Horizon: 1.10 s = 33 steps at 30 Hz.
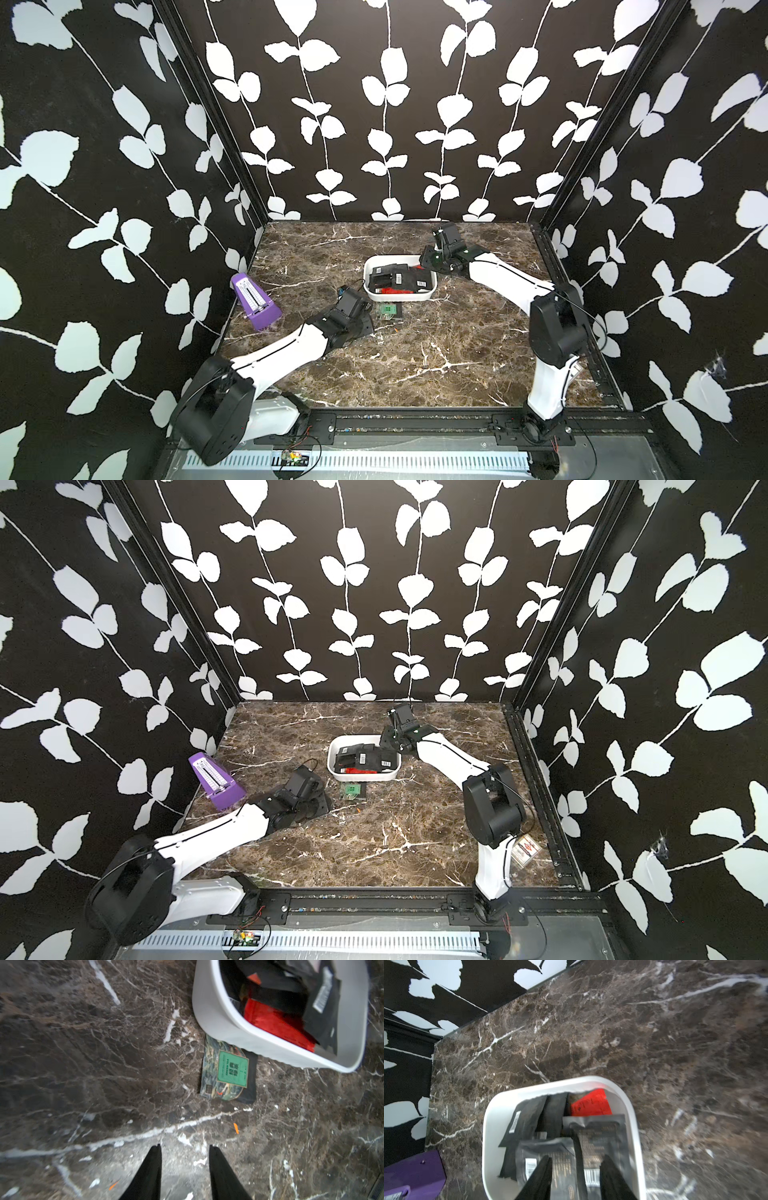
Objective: Put the tea bags into the storage box
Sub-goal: Place the tea bag in the storage box, then pick up the tea bag from the center of the board.
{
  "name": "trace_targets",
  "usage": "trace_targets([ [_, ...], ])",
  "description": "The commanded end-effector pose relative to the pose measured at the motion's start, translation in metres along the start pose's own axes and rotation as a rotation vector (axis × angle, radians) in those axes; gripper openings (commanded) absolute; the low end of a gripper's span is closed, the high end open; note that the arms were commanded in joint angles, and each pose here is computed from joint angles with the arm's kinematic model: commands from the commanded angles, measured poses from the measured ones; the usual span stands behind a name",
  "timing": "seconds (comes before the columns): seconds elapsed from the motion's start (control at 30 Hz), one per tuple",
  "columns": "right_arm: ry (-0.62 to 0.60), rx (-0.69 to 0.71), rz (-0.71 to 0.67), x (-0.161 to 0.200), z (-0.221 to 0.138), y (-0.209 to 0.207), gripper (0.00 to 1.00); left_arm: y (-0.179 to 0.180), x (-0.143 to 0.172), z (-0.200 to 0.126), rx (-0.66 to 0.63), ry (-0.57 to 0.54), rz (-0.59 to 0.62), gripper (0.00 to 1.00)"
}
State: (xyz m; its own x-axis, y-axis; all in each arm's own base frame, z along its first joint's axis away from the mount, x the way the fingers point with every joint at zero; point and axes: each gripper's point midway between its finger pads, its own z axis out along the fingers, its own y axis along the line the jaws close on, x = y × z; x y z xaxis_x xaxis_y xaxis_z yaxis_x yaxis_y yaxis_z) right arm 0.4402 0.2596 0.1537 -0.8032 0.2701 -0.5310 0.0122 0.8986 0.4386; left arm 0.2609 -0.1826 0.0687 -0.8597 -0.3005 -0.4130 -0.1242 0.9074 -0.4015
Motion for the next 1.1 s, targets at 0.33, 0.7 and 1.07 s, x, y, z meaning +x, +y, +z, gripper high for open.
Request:
trace_targets([
  [0.33,0.065,-0.122,-0.010,0.106,-0.061,-0.012,0.30,-0.014,-0.007,0.030,0.053,0.007,-0.057,0.36],
  [0.7,0.095,-0.147,-0.006,0.145,-0.056,-0.006,0.28,-0.009,-0.003,0.047,0.040,0.011,-0.104,0.35],
  [1.07,0.110,-0.145,0.002,0.156,-0.051,-0.008,0.26,-0.003,0.004,0.059,0.017,0.035,-0.120,0.31],
])
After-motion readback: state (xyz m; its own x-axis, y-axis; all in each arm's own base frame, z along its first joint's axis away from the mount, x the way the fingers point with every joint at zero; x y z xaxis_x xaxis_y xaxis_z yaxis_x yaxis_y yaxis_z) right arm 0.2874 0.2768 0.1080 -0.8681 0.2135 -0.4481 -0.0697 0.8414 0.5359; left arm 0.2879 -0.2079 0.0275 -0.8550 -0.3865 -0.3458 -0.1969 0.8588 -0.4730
